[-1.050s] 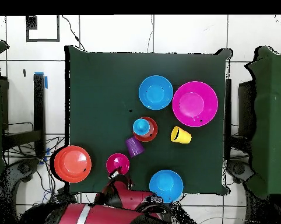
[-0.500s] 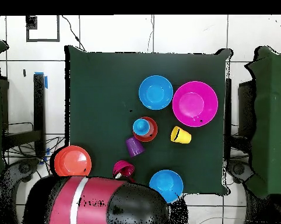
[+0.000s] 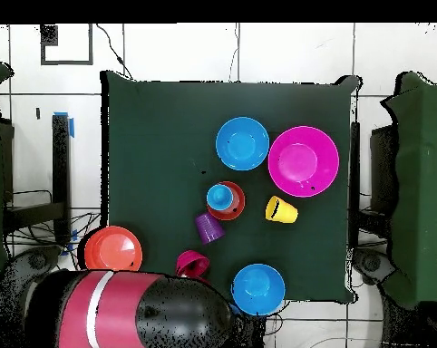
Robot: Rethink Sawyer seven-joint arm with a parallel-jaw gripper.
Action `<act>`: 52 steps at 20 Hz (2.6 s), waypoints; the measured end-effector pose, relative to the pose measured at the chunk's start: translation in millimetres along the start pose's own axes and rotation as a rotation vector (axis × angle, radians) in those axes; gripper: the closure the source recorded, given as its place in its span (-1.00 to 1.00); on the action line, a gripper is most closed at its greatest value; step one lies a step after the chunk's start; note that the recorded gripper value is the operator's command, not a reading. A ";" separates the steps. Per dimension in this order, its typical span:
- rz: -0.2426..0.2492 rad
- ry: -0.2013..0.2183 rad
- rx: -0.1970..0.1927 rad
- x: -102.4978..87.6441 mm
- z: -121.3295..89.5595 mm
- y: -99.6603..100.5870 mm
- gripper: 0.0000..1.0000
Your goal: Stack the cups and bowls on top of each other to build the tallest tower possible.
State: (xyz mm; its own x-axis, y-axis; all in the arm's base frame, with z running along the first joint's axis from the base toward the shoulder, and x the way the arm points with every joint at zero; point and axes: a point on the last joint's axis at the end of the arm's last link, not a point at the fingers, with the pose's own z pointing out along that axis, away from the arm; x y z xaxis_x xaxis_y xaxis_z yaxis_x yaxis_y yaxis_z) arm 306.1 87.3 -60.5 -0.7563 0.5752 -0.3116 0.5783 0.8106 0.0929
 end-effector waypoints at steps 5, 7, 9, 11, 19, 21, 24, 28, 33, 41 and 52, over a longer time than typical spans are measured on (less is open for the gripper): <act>0.021 0.025 -0.005 -3.4 -0.1 -1.0 1.00; 0.043 0.048 -0.004 -6.8 0.1 -1.1 1.00; 0.102 0.110 0.014 -16.3 1.1 -0.2 1.00; 0.136 0.156 0.036 -21.6 1.7 1.7 1.00; 0.243 0.340 0.206 -46.7 4.6 21.2 1.00; 0.267 0.384 0.256 -52.7 5.4 27.7 1.00; 0.291 0.445 0.313 -59.6 6.3 39.5 1.00; 0.298 0.468 0.332 -65.2 6.7 52.5 1.00; 0.301 0.460 0.327 -66.7 5.4 61.3 1.00; 0.302 0.446 0.316 -72.9 1.4 66.7 1.00; 0.260 0.395 0.321 -78.4 0.8 74.7 -1.00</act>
State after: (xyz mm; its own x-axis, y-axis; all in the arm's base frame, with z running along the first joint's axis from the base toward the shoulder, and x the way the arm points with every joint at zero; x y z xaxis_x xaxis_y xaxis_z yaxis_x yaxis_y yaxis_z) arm 408.8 102.7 -30.0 -0.5981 0.7987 0.0663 0.7779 0.5984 -0.1916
